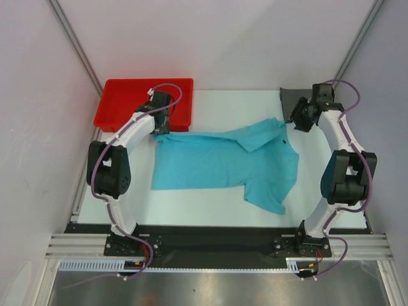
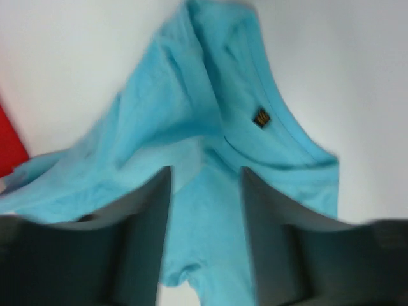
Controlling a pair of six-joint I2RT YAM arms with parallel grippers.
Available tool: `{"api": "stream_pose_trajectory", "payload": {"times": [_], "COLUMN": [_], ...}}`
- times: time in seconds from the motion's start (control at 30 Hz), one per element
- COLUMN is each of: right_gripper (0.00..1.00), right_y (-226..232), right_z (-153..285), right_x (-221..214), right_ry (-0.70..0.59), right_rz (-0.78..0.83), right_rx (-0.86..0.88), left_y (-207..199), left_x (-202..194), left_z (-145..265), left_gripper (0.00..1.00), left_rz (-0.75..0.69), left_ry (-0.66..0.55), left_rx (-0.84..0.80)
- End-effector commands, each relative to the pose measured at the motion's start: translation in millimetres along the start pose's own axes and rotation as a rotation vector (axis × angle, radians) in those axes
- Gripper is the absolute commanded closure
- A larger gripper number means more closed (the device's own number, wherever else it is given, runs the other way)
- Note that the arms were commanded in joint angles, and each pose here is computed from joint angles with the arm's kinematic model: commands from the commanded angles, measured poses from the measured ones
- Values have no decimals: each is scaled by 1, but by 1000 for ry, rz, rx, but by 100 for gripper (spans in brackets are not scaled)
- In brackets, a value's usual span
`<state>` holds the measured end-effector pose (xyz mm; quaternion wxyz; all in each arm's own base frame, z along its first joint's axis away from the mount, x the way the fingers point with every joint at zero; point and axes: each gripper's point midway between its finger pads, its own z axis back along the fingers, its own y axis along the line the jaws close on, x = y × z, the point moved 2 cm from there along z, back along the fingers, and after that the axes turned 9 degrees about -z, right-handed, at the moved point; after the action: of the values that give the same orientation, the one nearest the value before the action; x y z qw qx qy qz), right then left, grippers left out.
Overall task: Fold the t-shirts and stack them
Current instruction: Flatten the tshirt out
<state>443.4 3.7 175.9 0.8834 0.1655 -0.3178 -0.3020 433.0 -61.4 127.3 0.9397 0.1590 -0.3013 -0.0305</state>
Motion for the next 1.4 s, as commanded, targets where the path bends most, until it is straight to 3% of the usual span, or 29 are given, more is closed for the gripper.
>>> {"api": "stream_pose_trajectory", "payload": {"times": [0.0, 0.07, 0.13, 0.17, 0.27, 0.3, 0.33, 0.37, 0.47, 0.57, 0.7, 1.13, 1.37], "right_gripper": [39, 33, 25, 23, 27, 35, 39, 44, 56, 57, 62, 62, 62], "right_y": [-18, -35, -57, -55, -61, -64, -69, -76, -90, -91, -92, -92, -96], "right_z": [15, 32, 43, 62, 86, 91, 95, 100, 105, 110, 117, 122, 123], "right_x": [-29, -57, -89, -93, -141, -153, -168, -188, -209, -215, -223, -223, -225], "right_ry": [128, 203, 271, 246, 346, 374, 412, 456, 486, 495, 514, 483, 479], "right_rz": [42, 31, 11, 12, -47, -72, -100, -139, -167, -165, -168, -150, -148], "right_rx": [-150, -212, -264, -232, -176, -171, -176, -171, -202, -197, -208, -192, -204], "left_y": [22, 27, 20, 22, 11, 9, 1, -2, -4, -6, -8, -5, -5], "left_x": [-7, -21, -43, -44, -74, -83, -103, -120, -140, -161, -186, -223, -223], "left_z": [23, 38, 47, 61, 78, 80, 79, 80, 75, 67, 62, 40, 26], "left_gripper": [30, 12, 5, 5, 12, 17, 20, 29, 41, 44, 58, 53, 61], "left_rz": [49, 95, 130, 158, 229, 249, 288, 341, 477, 551, 584, 628, 622], "left_ry": [52, 67, 97, 74, 104, 122, 184, 217, 267, 319, 418, 524, 521], "left_rx": [75, 64, 4, -26, -139, -157, -206, -230, -312, -326, -280, -146, -137]}}
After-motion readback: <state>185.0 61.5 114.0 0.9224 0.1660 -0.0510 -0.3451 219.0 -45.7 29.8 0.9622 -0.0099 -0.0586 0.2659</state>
